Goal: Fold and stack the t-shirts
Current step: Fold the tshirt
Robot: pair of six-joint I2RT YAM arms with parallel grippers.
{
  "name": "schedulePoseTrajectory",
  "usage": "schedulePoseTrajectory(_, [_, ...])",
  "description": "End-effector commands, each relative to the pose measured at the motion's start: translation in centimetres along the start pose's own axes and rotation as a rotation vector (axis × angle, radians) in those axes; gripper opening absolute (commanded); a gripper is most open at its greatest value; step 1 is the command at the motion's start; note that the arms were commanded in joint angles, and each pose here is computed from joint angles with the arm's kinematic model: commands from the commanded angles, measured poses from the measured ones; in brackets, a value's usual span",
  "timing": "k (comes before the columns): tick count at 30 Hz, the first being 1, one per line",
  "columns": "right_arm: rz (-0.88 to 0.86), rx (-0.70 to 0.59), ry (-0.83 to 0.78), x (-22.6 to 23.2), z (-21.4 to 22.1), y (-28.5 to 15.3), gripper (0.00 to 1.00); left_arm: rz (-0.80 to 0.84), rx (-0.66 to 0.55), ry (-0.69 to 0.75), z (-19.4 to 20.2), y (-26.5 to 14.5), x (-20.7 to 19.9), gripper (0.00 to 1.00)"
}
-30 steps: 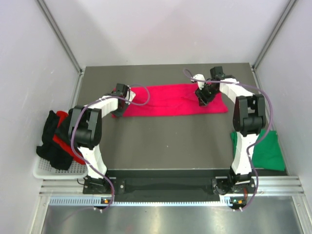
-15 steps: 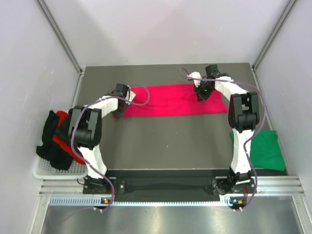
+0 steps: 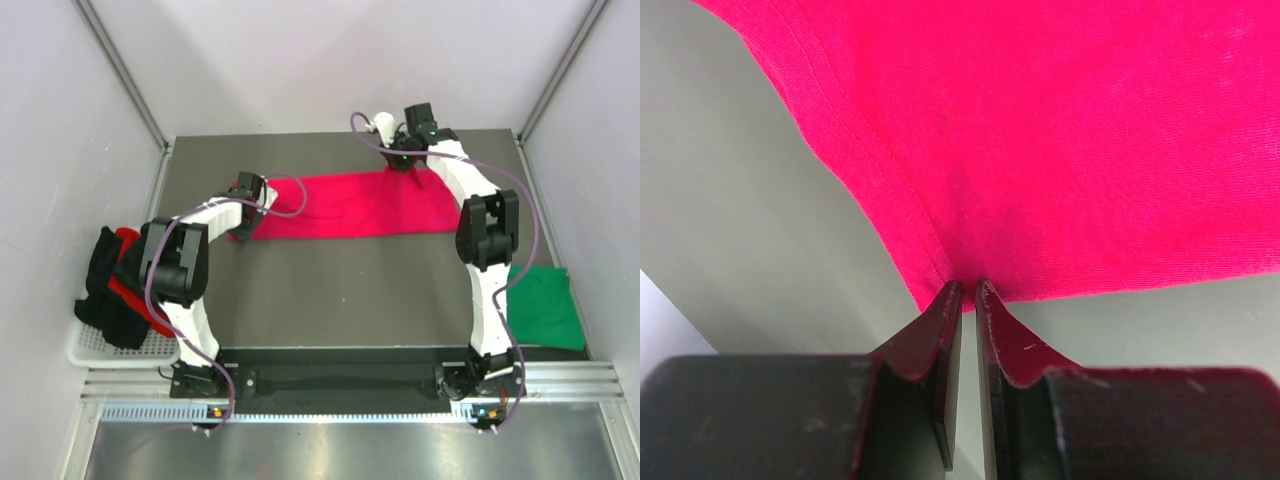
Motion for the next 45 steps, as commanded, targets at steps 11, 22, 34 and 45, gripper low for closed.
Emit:
schedulePoseTrajectory(11, [0.266, -0.119, -0.055, -1.2, -3.3, -5.5, 0.68, 0.039, 0.026, -0.026, 1.4, -0.5, -0.6, 0.16])
schedulePoseTrajectory(22, [0.193, 0.005, 0.043, -3.1, 3.0, -2.4, 0.59, 0.026, 0.029, -0.021, 1.7, -0.4, -0.5, 0.16])
schedulePoseTrajectory(34, [0.061, 0.015, 0.078, -1.5, 4.4, 1.0, 0.42, 0.013, 0.048, -0.009, 1.9, 0.3, -0.5, 0.16])
schedulePoseTrajectory(45, [0.018, 0.055, 0.124, -1.7, 5.6, 2.7, 0.40, 0.005, 0.049, -0.009, 2.2, 0.1, -0.4, 0.16])
Point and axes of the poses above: each gripper's point midway between its finger pads, its own y axis out along the fingers, its own x axis along the line the jaws close on, z = x × y, the point moved 2 cm from there along -y, back along the fingers, and after that the axes turned 5 degrees about -y, right-handed, at the moved point
